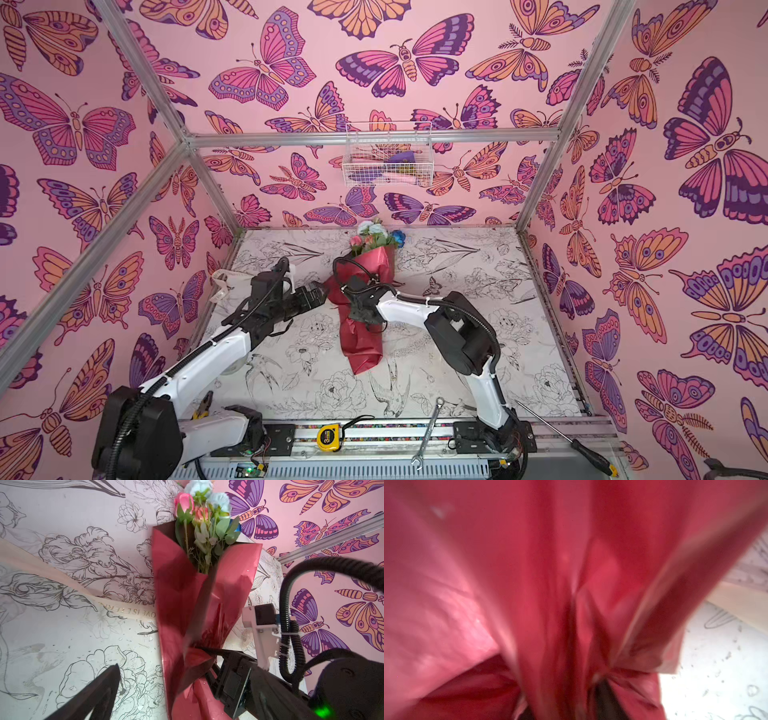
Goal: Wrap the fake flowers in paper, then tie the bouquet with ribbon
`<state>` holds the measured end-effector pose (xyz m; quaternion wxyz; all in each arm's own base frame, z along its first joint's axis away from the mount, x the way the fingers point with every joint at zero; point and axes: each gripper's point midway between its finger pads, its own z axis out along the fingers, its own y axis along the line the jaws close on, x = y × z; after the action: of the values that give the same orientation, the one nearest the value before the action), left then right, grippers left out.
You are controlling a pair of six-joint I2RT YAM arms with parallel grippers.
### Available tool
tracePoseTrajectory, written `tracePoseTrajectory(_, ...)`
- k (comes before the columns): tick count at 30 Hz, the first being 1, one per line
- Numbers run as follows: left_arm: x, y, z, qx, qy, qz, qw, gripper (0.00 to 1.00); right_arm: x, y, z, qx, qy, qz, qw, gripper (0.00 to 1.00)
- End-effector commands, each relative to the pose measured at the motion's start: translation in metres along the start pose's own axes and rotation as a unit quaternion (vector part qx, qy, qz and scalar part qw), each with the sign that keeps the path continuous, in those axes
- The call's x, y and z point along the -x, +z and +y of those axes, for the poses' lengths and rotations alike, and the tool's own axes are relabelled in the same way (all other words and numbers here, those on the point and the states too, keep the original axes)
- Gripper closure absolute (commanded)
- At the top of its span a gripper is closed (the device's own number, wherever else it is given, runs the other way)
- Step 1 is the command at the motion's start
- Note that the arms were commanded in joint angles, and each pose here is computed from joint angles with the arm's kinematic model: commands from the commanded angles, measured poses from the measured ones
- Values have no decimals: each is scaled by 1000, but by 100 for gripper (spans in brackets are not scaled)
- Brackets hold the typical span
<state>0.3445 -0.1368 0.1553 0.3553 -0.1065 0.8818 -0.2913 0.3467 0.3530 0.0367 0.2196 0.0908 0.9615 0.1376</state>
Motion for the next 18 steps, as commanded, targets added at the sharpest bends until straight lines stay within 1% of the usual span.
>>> tracePoseTrajectory(1, -7, 2, 0, -9, -2, 20, 1000, 1, 7, -17, 0, -4, -3, -11, 1000, 42)
tracePoseTrajectory(3, -9, 1, 0, -7, -1, 25, 1000, 0, 12, -26, -2, -5, -7, -19, 1000, 35)
tracePoseTrajectory(6, -9, -2, -1, -7, 5, 29, 1000, 0, 19, -39, -6, -8, -9, -26, 1000, 26)
tracePoseTrajectory(8, -10, -2, 0, -3, 12, 32, 999, 0, 22, -47, -8, -5, -8, -30, 999, 23)
tracePoseTrajectory(12, -18, 5, 8, 10, 14, 51, 999, 0, 27, -63, -7, 8, -12, -36, 999, 17)
tracePoseTrajectory(13, -18, 5, 7, 7, 15, 53, 998, 1, 28, -67, -7, 10, -14, -38, 999, 17)
tracePoseTrajectory(14, -30, 15, 16, 18, 9, 76, 997, 2, 28, -70, -7, 11, -16, -38, 999, 16)
tracePoseTrajectory(18, -45, 27, 15, 5, 6, 111, 994, 8, 29, -84, -7, 23, -23, -38, 999, 15)
